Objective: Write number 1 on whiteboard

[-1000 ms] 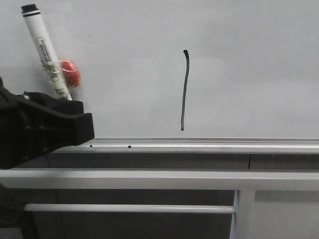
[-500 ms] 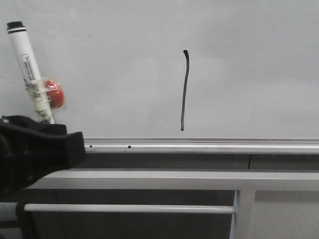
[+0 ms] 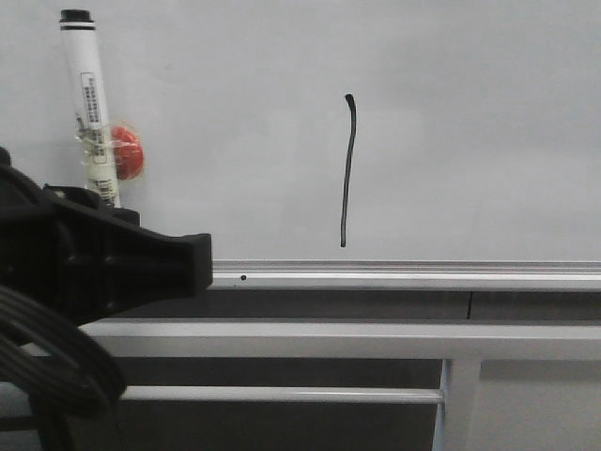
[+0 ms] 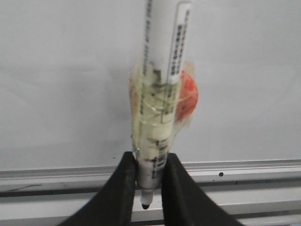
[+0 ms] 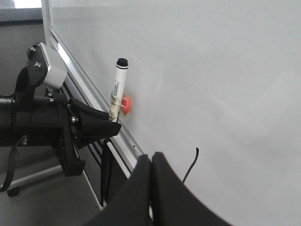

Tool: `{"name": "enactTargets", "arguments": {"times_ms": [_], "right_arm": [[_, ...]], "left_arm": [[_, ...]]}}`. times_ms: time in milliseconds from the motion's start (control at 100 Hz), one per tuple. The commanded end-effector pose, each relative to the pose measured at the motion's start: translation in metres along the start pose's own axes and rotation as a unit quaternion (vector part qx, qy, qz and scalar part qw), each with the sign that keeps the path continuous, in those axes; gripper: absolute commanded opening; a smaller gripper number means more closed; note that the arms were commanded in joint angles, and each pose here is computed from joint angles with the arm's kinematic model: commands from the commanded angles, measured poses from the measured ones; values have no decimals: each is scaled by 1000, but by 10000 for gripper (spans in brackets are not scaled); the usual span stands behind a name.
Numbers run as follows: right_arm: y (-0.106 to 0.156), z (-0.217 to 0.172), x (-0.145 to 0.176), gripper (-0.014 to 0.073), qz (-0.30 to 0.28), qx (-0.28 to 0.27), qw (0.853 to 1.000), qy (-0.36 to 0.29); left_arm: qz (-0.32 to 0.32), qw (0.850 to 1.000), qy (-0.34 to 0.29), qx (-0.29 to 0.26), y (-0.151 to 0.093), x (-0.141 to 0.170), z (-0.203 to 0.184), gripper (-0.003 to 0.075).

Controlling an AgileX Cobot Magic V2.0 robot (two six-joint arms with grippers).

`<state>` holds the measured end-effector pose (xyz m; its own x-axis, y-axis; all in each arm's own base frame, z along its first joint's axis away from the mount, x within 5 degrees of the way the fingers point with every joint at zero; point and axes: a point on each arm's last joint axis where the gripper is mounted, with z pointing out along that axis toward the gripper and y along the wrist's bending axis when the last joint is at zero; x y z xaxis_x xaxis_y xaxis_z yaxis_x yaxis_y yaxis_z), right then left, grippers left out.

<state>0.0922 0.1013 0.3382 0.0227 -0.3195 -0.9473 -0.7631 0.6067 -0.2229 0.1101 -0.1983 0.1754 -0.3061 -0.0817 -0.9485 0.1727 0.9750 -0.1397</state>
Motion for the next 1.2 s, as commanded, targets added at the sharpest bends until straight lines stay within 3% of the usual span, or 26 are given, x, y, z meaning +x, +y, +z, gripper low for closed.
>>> {"name": "enactTargets", "arguments": {"times_ms": [0,1000,1190], "right_arm": [[-6,-1,-15,-63,-5,20,999,-45],[-5,-1,-14,-63,-5,20,999,-43],[-5,-1,-14,-63,-5,18,999,-40]], "left_arm": [[-8,994,-99,-39,4,-26,-4,-20],[-13,996,-79,-46,8,-25,5,-20],[-1,996,-90,-18,3,-28,6,-18]]}}
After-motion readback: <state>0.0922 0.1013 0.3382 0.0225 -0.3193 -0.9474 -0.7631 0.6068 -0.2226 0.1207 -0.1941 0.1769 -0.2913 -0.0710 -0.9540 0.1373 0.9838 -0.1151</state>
